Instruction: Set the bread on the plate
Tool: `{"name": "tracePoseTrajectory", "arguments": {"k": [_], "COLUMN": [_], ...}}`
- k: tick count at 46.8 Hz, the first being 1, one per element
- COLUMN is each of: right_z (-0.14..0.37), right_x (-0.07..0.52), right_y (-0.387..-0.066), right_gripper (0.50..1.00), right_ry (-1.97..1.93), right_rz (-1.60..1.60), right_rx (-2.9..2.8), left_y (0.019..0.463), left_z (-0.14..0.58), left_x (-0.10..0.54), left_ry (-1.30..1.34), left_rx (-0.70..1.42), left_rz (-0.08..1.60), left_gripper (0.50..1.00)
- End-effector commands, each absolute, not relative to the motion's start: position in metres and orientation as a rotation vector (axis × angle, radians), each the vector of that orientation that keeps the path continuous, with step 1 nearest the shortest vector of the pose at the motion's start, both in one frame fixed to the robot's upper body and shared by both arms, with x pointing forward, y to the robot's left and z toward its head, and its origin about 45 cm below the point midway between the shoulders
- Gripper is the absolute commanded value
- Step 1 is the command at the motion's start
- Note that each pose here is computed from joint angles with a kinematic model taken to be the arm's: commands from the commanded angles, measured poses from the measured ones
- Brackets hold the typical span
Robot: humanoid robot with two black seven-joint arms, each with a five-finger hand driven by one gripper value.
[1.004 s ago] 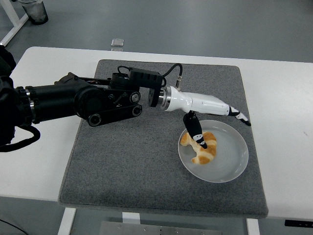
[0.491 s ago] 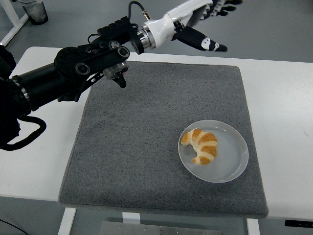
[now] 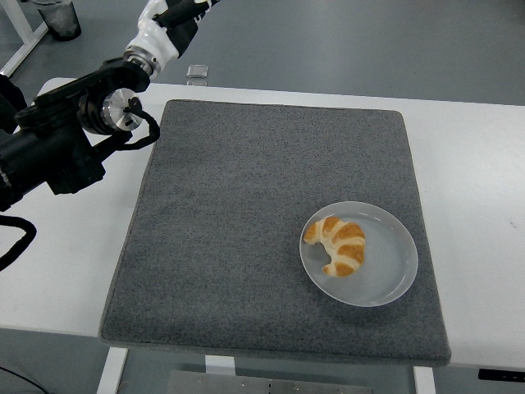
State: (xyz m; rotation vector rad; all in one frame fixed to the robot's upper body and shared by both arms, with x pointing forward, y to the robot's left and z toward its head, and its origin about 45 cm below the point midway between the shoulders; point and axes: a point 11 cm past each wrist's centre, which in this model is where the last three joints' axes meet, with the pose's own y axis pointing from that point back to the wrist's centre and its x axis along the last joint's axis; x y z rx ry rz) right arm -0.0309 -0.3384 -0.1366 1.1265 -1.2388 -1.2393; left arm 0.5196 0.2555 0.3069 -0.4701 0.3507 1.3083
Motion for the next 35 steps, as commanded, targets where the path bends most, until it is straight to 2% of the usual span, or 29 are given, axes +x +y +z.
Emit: {"name": "tracePoseTrajectory", "arguments": {"k": [1, 9, 35], "right_z": [-0.137, -0.137, -0.137], "right_x": [-0.031, -0.031, -0.030], "right_y": [-0.338, -0.338, -0.337], "right_gripper": [0.952, 0.952, 0.952], "right_ry": [-1.239, -1.242, -1.250], "right_rz": [-1.240, -1.244, -1.252], "right_rx": [1.126, 1.126, 1.124], "left_y": [0.268, 0.273, 0.293], "left_z": [0.288, 0.259, 0.240], "left_x": [0.510, 0.493, 0.483], "left_ry": [0.432, 0.518, 0.568], "left_rx": [-0.510, -0.552, -0.618], "left_rz": [1.283, 1.193, 1.244], "left_gripper": [0.999, 1.000, 1.000]}}
